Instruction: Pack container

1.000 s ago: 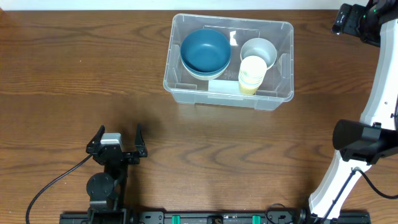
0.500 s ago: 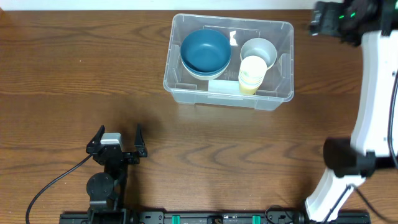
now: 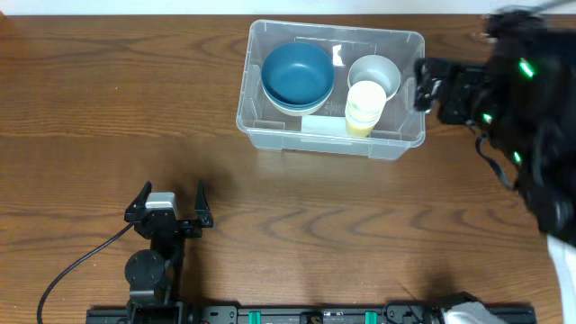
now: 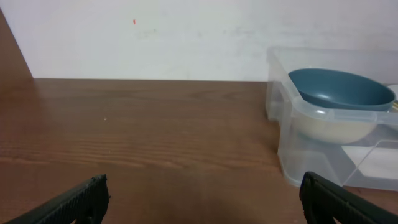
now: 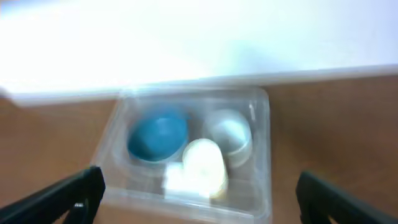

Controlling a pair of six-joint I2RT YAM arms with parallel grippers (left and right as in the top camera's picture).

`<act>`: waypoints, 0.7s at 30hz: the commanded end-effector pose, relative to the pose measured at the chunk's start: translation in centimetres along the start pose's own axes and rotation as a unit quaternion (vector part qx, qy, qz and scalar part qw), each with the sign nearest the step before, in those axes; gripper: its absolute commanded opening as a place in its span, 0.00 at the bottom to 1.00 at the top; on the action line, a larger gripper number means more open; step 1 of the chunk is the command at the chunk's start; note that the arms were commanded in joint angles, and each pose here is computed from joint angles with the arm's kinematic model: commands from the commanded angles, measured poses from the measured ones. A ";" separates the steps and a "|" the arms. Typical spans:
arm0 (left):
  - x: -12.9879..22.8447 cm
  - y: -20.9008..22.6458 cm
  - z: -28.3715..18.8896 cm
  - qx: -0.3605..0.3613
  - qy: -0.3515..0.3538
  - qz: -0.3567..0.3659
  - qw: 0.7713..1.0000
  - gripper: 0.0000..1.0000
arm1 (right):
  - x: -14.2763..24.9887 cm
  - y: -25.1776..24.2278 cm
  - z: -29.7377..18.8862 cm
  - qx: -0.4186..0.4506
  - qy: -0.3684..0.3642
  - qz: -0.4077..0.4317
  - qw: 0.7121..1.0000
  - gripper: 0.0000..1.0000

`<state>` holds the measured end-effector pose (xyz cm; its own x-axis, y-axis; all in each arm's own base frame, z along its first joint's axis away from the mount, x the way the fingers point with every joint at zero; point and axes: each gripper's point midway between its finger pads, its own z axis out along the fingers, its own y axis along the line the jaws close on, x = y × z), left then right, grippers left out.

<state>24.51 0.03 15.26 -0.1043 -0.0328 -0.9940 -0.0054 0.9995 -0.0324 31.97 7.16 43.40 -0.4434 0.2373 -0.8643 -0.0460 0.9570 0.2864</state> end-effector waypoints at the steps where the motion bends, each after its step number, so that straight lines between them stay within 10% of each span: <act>1: 1.7 0.1 0.1 -0.002 0.027 0.006 1.000 0.98 | 0.9 -2.3 -1.3 -0.014 -0.061 0.044 0.997 0.99; 21: 1.7 0.1 0.1 -0.002 0.027 0.006 1.000 0.98 | 17.6 -10.2 -0.7 -0.040 -0.305 -0.003 0.952 0.99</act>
<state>24.50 0.03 15.24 -0.1070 -0.0328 -0.9937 -0.0055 0.9995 -0.0324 24.14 1.05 27.53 0.1547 0.3254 -0.9328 -0.1098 0.9440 0.3111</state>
